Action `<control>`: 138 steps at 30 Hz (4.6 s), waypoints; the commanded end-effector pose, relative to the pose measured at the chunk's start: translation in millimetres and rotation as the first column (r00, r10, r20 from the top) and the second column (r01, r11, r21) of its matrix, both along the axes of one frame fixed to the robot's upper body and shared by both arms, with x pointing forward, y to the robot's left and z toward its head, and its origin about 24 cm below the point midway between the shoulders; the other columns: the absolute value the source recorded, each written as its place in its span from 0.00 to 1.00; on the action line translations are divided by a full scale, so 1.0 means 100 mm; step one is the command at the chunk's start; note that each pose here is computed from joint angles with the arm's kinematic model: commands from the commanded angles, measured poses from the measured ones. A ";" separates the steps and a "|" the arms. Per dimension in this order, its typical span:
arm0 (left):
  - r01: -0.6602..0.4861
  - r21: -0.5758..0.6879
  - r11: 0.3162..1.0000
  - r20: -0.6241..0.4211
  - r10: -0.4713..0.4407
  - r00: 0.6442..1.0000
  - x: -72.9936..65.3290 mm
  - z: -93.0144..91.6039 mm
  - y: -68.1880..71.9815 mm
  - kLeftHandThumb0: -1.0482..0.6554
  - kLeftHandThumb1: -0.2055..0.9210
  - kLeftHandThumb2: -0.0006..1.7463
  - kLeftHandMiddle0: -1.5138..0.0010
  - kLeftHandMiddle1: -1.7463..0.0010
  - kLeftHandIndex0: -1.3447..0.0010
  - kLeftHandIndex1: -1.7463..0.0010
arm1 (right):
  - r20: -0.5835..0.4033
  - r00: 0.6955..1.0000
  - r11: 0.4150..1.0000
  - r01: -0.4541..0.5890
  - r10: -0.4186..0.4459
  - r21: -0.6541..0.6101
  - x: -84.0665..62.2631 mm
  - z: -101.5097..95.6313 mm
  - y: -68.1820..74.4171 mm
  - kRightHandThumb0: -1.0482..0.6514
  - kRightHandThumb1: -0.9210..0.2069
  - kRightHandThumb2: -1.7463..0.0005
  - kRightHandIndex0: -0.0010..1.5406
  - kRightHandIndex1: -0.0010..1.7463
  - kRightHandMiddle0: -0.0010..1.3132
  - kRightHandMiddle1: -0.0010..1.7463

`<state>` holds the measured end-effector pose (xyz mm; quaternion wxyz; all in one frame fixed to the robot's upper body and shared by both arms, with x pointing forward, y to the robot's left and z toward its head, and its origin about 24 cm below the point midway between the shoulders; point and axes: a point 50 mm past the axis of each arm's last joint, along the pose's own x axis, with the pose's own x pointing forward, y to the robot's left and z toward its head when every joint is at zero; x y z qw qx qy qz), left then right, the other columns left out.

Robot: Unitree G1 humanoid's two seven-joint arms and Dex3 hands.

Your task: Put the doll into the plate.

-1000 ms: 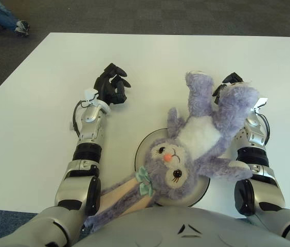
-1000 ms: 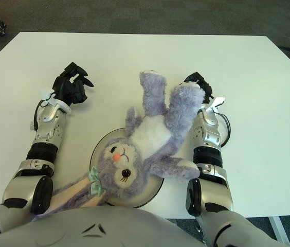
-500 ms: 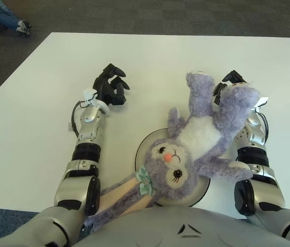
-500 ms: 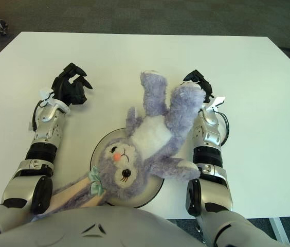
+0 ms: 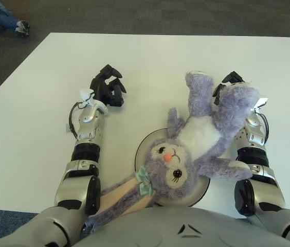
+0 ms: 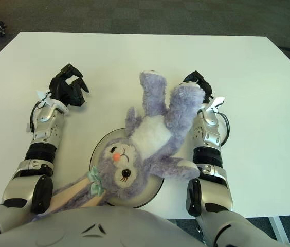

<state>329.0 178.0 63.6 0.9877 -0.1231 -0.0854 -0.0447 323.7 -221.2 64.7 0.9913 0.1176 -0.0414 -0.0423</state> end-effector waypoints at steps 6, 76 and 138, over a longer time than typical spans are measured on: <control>-0.037 -0.075 0.997 -0.055 0.033 0.998 -0.04 -0.06 -0.03 0.61 0.13 0.99 0.40 0.02 0.51 0.00 | -0.008 1.000 0.997 -0.007 0.006 -0.071 -0.05 -0.08 -0.01 0.61 0.87 0.00 0.57 1.00 0.52 1.00; -0.141 0.151 0.978 0.003 0.142 0.990 -0.20 -0.16 -0.11 0.33 0.46 0.76 0.16 0.00 0.54 0.00 | 0.118 0.965 0.944 0.253 -0.233 -0.212 -0.06 -0.20 -0.02 0.32 0.59 0.20 0.84 1.00 0.51 1.00; -0.054 0.186 0.981 0.022 0.051 0.998 -0.27 -0.03 -0.14 0.34 0.50 0.73 0.16 0.00 0.56 0.00 | 0.005 0.996 0.980 0.087 -0.088 -0.179 -0.25 0.14 0.06 0.32 0.58 0.21 0.84 1.00 0.50 1.00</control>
